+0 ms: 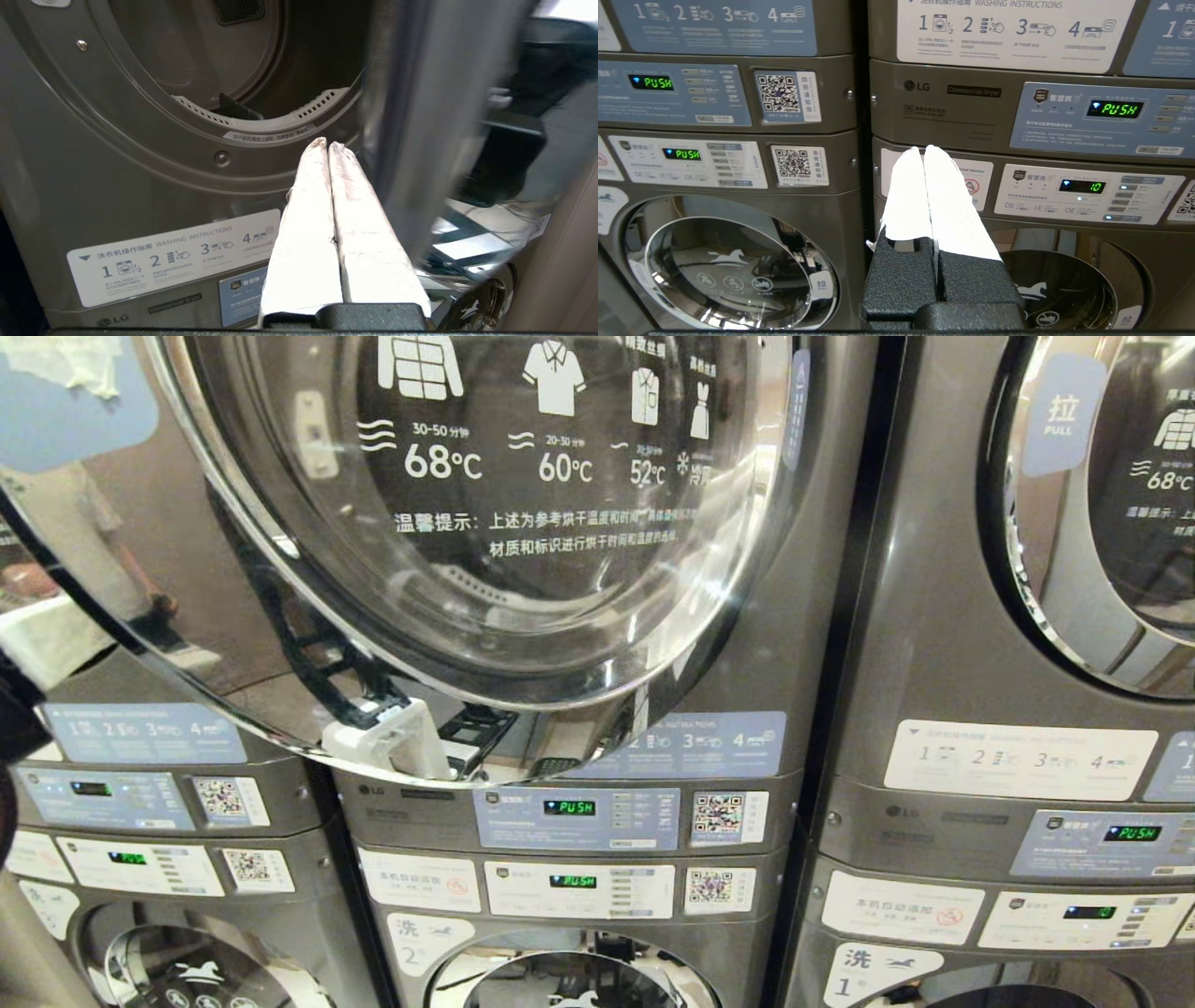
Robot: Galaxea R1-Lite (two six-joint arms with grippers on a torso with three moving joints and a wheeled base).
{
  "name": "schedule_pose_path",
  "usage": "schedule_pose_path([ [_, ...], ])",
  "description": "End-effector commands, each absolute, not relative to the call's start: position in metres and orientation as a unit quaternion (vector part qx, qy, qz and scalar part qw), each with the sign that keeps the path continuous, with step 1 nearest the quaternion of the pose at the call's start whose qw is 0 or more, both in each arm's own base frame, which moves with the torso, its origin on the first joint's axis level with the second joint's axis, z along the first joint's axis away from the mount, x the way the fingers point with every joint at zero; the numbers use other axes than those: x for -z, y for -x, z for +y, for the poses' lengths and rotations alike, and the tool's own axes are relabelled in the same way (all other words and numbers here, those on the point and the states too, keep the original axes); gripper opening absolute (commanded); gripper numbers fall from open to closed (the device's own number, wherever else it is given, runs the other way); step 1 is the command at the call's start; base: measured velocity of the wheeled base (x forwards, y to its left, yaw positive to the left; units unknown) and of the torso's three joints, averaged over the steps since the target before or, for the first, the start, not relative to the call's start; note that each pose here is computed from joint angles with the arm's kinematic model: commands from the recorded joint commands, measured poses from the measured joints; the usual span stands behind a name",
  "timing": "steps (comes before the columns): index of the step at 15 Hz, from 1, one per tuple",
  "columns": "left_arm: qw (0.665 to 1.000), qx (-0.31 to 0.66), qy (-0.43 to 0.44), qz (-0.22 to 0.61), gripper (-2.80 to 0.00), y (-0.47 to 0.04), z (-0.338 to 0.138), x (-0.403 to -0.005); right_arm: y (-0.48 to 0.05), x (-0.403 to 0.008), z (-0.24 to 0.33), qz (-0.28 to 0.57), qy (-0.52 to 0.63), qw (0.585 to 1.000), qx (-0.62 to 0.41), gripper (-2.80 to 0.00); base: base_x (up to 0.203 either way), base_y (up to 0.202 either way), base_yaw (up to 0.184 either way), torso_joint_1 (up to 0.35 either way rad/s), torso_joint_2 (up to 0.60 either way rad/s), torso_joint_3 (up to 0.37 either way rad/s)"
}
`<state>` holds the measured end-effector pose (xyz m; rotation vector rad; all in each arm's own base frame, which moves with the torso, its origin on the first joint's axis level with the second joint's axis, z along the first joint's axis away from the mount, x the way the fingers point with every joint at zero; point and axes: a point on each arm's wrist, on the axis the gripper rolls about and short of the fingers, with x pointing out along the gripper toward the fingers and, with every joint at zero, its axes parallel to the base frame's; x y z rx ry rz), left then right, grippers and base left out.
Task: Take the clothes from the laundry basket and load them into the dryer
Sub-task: Open the dryer
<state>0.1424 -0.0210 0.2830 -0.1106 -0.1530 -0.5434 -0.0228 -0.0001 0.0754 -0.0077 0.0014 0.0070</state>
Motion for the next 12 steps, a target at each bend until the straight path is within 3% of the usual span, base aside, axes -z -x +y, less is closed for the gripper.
schedule_pose_path([
  [1,0.958,0.27,0.054,-0.079,-2.8,-0.142,-0.021,-0.284,0.023,-0.076,0.0,0.0,0.004,1.0,-0.004,-2.8,0.0,0.0,0.0,0.0,0.0,0.0],
  [12,0.915,0.392,0.011,-0.093,-2.8,-0.129,-0.058,-0.284,0.023,-0.075,0.0,0.001,0.003,1.0,-0.004,-2.8,0.0,0.0,0.0,0.0,0.0,0.0],
])
